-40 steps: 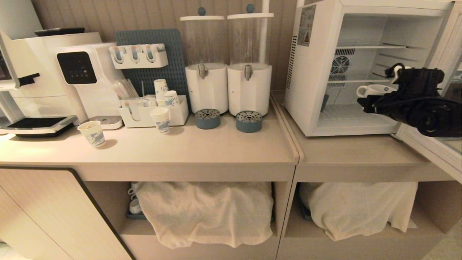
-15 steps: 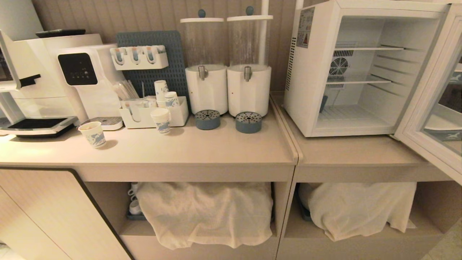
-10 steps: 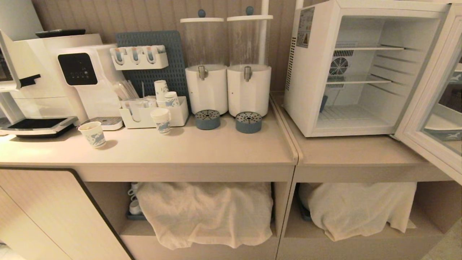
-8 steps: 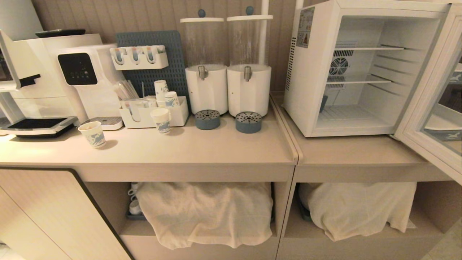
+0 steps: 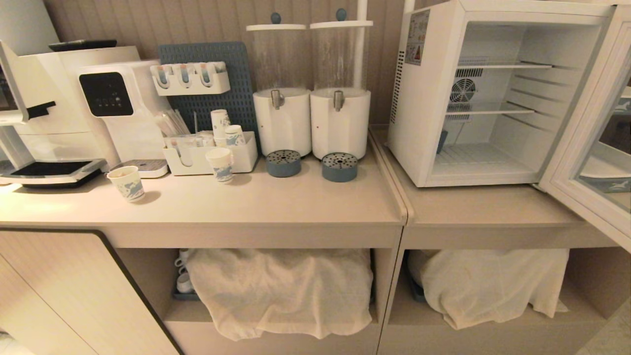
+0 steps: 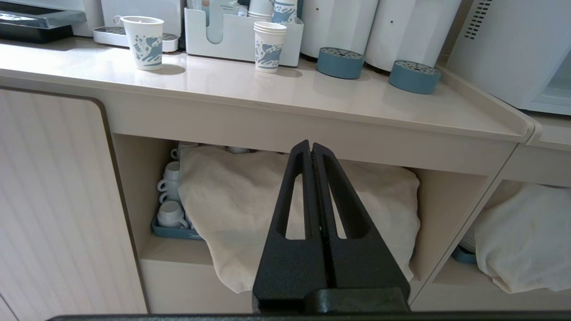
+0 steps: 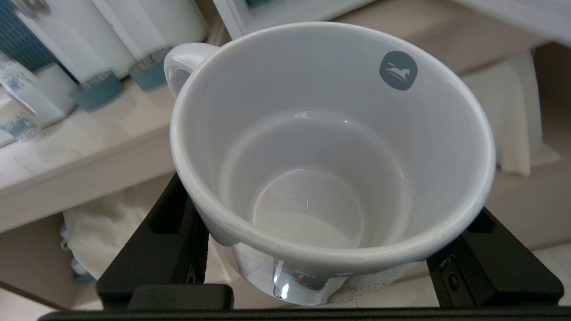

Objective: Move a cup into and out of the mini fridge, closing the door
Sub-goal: Put the ceramic cup in the freezer

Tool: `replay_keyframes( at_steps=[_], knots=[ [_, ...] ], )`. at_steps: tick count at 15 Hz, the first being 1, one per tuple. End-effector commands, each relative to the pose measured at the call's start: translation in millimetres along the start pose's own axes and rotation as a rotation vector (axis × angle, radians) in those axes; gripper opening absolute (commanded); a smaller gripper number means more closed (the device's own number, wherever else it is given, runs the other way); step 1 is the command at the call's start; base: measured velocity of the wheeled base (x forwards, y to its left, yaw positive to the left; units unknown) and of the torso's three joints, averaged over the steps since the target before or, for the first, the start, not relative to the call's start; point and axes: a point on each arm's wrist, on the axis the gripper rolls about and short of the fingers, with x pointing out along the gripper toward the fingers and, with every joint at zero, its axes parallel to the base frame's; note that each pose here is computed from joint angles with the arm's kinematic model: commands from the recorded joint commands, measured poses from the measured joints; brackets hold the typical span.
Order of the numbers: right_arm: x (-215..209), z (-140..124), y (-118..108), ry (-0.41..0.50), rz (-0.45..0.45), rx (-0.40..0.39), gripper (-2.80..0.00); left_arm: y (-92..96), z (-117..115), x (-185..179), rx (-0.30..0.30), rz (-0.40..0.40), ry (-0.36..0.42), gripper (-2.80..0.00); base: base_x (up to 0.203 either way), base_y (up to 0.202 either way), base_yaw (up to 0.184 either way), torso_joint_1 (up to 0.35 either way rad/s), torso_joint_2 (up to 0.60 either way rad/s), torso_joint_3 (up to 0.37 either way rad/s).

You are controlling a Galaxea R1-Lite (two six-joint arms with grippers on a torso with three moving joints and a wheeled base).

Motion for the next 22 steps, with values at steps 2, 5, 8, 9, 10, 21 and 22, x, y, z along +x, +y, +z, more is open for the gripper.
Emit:
replay_keyframes(
  at_steps=[2, 5, 8, 9, 10, 21, 22],
  knots=[
    [-0.3, 4.5, 1.9, 0.000, 0.027, -0.005, -2.80, 1.8, -11.2, 1.4, -0.002, 0.004, 0.033, -2.80, 0.000, 0.000, 0.000, 0.000, 0.00, 0.000],
    [-1.4, 12.3, 5.4, -0.011, 0.081, -0.006, -2.80, 1.9, -11.3, 1.4, -0.002, 0.005, 0.035, -2.80, 0.000, 0.000, 0.000, 0.000, 0.00, 0.000],
    [-11.0, 15.7, 5.1, -0.005, 0.166, -0.007, -2.80, 1.8, -11.2, 1.4, -0.002, 0.004, 0.033, -2.80, 0.000, 0.000, 0.000, 0.000, 0.00, 0.000],
    [-16.3, 15.3, 4.2, 0.001, 0.168, -0.008, -2.80, 1.8, -11.2, 1.4, -0.002, 0.004, 0.033, -2.80, 0.000, 0.000, 0.000, 0.000, 0.00, 0.000],
    [-23.5, 13.2, 2.9, -0.024, 0.165, -0.008, -2.80, 1.9, -11.3, 1.4, -0.002, 0.006, 0.035, -2.80, 0.000, 0.000, 0.000, 0.000, 0.00, 0.000],
    [-22.3, -32.3, -11.2, -0.029, 0.127, -0.328, -2.80, 1.9, -11.2, 1.4, -0.002, 0.006, 0.033, -2.80, 0.000, 0.000, 0.000, 0.000, 0.00, 0.000],
    [-22.4, -32.4, -11.3, -0.023, 0.125, -0.321, -2.80, 1.8, -11.2, 1.4, -0.002, 0.004, 0.033, -2.80, 0.000, 0.000, 0.000, 0.000, 0.00, 0.000]
  ],
)
